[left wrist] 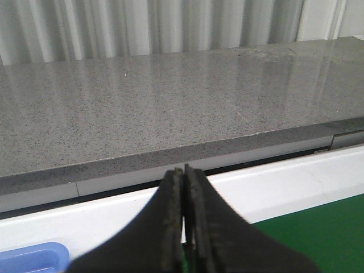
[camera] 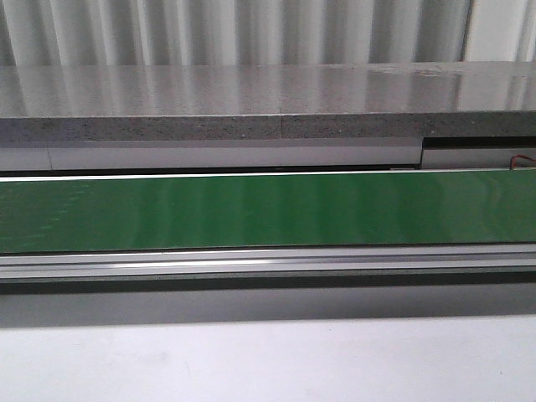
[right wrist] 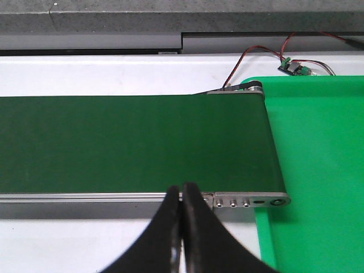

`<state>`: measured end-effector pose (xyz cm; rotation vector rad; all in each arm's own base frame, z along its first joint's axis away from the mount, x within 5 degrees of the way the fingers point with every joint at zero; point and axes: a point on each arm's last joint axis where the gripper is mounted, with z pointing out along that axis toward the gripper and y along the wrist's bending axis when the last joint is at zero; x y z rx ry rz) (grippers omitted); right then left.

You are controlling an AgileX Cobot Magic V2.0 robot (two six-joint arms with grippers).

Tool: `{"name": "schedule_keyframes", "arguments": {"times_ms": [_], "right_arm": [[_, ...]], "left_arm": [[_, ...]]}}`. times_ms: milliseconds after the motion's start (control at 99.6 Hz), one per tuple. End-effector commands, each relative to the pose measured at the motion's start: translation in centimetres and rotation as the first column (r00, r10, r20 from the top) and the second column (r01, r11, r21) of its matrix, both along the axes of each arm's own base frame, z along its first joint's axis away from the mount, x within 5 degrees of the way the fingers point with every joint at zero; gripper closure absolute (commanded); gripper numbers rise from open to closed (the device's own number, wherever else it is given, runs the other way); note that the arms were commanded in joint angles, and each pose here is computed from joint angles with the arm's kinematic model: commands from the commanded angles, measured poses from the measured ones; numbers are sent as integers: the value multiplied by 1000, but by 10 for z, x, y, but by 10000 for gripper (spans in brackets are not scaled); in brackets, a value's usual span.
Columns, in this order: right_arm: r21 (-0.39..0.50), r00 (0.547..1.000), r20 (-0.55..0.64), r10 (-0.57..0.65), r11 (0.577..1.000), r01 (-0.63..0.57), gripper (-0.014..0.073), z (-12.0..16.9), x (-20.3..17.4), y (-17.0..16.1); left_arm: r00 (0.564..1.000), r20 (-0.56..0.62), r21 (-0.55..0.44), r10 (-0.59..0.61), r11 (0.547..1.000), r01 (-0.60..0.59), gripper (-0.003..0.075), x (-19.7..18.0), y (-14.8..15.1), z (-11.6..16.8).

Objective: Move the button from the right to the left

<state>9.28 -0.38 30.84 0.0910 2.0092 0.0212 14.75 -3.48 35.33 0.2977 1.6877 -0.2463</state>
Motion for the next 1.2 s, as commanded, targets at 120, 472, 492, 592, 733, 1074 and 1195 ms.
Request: {"name": "schedule_keyframes", "arguments": {"times_ms": [120,472,492,592,733,1074,1195], "right_arm": [[-12,996,90,-8,1000,9,662,13,3,-1],[-12,996,90,-8,1000,9,662,13,3,-1],[-12,996,90,-8,1000,9,662,13,3,-1],[-12,996,90,-8,1000,9,662,13,3,-1],[-12,996,90,-8,1000,9,662,13,3,-1],[-12,996,90,-8,1000,9,662,13,3,-1],[-12,996,90,-8,1000,9,662,13,3,-1]], "left_arm": [[999,42,-43,30,999,-29,740,-1,2,11],[992,66,-32,106,994,-104,740,-7,9,8],[991,62,-36,116,993,-114,740,-8,10,6],[985,44,-43,167,985,-165,740,-14,15,-7],[972,63,-36,225,974,-223,740,-24,21,-27],[957,211,-58,200,980,-192,740,-63,23,-67],[950,238,-66,203,979,-193,740,-75,25,-83]]}}
